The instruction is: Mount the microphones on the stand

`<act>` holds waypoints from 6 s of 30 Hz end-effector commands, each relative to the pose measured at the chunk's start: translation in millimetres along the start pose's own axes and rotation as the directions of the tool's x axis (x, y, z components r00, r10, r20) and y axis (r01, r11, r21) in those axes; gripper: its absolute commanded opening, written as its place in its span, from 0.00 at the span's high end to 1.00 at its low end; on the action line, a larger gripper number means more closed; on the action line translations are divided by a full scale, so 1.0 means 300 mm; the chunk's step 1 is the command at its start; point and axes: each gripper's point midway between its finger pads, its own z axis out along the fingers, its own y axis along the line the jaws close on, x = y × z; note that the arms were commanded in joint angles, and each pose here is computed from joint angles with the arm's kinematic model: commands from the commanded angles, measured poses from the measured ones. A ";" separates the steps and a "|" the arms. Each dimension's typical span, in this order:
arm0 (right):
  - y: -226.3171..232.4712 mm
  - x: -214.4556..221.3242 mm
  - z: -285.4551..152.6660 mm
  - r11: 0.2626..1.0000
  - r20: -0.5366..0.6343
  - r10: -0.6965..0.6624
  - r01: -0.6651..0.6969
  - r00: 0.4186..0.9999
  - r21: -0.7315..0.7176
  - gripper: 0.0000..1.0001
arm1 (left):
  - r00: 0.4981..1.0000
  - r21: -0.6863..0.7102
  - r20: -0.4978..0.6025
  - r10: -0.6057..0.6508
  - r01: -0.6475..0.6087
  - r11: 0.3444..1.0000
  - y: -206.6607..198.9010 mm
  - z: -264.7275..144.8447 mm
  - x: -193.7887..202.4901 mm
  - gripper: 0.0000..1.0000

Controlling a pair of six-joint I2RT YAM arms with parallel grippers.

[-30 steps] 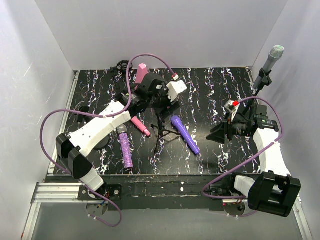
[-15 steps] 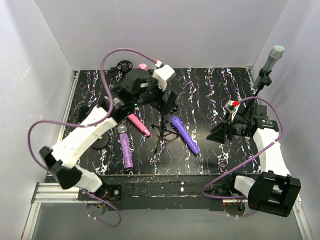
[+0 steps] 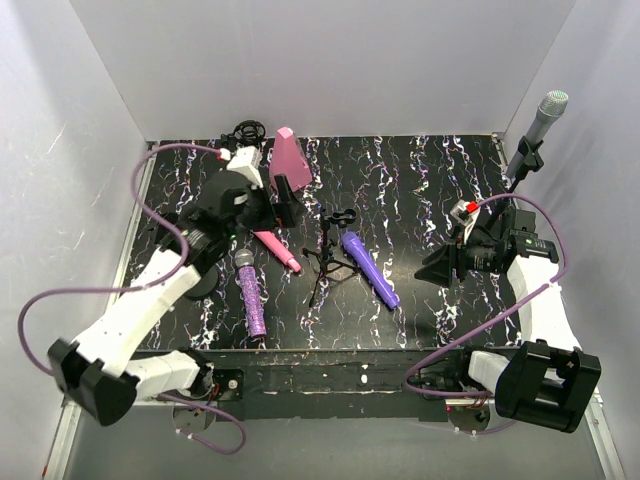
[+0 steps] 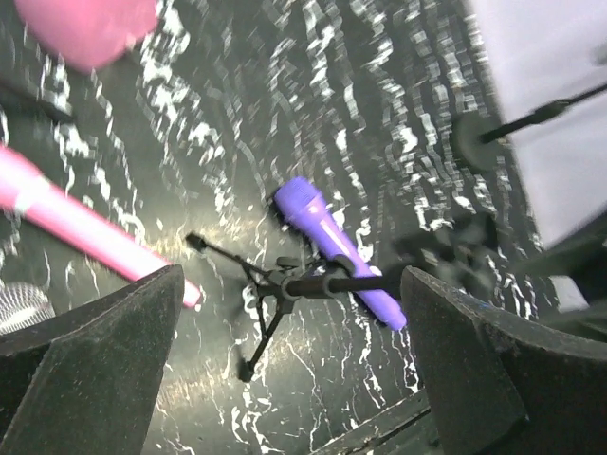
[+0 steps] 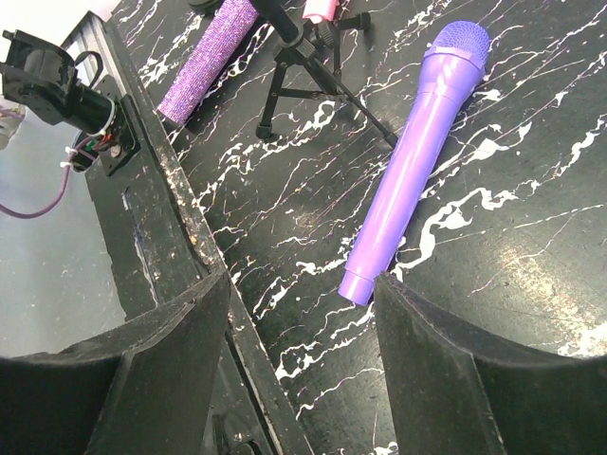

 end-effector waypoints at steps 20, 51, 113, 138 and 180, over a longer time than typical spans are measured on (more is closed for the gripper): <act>-0.018 -0.013 -0.008 1.000 -0.011 -0.007 0.007 1.000 0.018 0.31 | 0.940 -0.737 -0.199 -0.277 0.043 0.674 0.567 0.407 0.476 0.29; -0.009 -0.032 -0.022 0.999 0.007 -0.023 0.023 1.000 0.025 0.31 | 0.939 -0.622 0.003 -0.344 0.271 0.734 0.507 0.241 0.250 1.00; 0.467 -0.902 -0.198 0.970 0.395 -0.112 0.186 0.912 -0.155 0.21 | 0.833 0.701 0.552 0.032 -0.485 0.522 -0.892 0.025 -0.348 1.00; 0.528 -0.990 -0.077 0.913 0.428 -0.231 0.347 0.874 -0.215 0.99 | 0.885 0.703 0.461 0.064 -0.409 0.582 -0.890 0.022 -0.244 0.35; 0.312 -0.820 0.358 0.917 0.260 -0.279 0.336 0.925 -0.213 0.99 | 0.895 0.177 0.067 0.440 -0.445 0.878 -0.132 0.018 0.264 0.02</act>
